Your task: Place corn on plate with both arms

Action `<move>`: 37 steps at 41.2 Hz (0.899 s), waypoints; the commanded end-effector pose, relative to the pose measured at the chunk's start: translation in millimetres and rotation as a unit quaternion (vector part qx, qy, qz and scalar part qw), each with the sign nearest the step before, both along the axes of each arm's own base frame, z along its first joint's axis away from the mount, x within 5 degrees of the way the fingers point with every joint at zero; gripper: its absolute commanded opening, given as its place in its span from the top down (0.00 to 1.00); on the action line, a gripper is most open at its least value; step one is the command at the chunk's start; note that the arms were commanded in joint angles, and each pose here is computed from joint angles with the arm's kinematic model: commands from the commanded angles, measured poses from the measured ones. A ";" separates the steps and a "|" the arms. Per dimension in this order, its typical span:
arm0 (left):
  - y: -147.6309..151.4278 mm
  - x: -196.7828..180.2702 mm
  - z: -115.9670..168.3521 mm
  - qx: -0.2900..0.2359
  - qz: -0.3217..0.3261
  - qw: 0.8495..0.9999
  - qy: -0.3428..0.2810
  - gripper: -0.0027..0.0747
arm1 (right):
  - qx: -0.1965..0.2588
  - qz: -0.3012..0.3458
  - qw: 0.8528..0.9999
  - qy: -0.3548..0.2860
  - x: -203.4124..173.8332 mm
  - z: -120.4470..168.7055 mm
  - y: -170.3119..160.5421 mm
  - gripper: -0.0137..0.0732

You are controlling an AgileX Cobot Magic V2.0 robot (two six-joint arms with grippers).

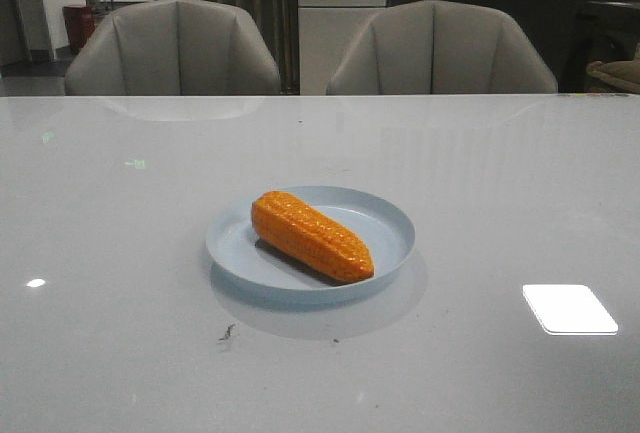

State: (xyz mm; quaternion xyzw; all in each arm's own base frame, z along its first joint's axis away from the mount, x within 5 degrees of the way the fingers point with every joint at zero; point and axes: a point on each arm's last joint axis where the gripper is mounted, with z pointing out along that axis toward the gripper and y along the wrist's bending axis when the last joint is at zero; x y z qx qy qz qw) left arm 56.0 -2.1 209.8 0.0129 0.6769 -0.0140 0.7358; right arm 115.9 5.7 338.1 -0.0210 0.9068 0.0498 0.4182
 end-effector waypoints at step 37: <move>-0.2 -0.2 -4.3 -0.007 -0.002 1.000 -0.031 0.84 | -0.017 -0.069 0.938 -0.340 -67.5 -84.5 -4.8 0.78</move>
